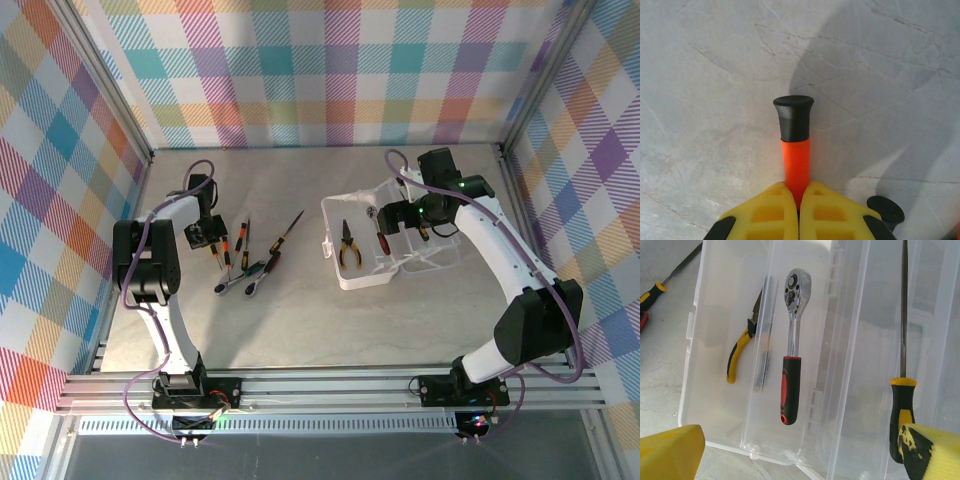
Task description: Pack the tool kit
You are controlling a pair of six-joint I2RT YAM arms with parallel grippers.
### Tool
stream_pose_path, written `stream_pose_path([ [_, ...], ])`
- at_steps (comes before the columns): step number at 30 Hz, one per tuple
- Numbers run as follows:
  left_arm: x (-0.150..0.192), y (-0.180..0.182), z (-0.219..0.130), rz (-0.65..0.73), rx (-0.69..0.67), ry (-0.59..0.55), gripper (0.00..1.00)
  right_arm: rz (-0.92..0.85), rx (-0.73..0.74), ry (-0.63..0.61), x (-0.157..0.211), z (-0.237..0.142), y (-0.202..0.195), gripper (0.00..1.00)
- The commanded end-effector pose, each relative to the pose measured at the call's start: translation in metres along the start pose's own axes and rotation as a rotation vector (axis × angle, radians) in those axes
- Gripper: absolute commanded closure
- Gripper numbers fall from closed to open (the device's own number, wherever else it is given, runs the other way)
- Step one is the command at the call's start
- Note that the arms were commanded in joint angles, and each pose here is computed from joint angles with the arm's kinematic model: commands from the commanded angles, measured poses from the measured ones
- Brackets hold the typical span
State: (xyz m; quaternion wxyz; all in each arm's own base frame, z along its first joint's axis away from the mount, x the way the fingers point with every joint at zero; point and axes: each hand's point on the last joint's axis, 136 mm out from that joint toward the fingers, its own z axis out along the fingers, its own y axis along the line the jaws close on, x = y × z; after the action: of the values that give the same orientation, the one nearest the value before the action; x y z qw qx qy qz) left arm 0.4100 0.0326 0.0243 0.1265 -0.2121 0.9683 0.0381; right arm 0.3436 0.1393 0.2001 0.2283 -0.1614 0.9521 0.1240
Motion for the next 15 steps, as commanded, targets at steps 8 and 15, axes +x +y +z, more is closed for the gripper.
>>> stream_pose_path([
  [8, -0.025, -0.014, -0.119, 0.033, 0.104, -0.236, 1.00, -0.057, -0.160, -0.085, -0.021, -0.016, 0.036, 0.01],
  [15, -0.001, -0.129, -0.213, 0.134, 0.640, -0.277, 1.00, -0.105, -0.342, -0.161, -0.036, -0.030, 0.078, 0.01],
])
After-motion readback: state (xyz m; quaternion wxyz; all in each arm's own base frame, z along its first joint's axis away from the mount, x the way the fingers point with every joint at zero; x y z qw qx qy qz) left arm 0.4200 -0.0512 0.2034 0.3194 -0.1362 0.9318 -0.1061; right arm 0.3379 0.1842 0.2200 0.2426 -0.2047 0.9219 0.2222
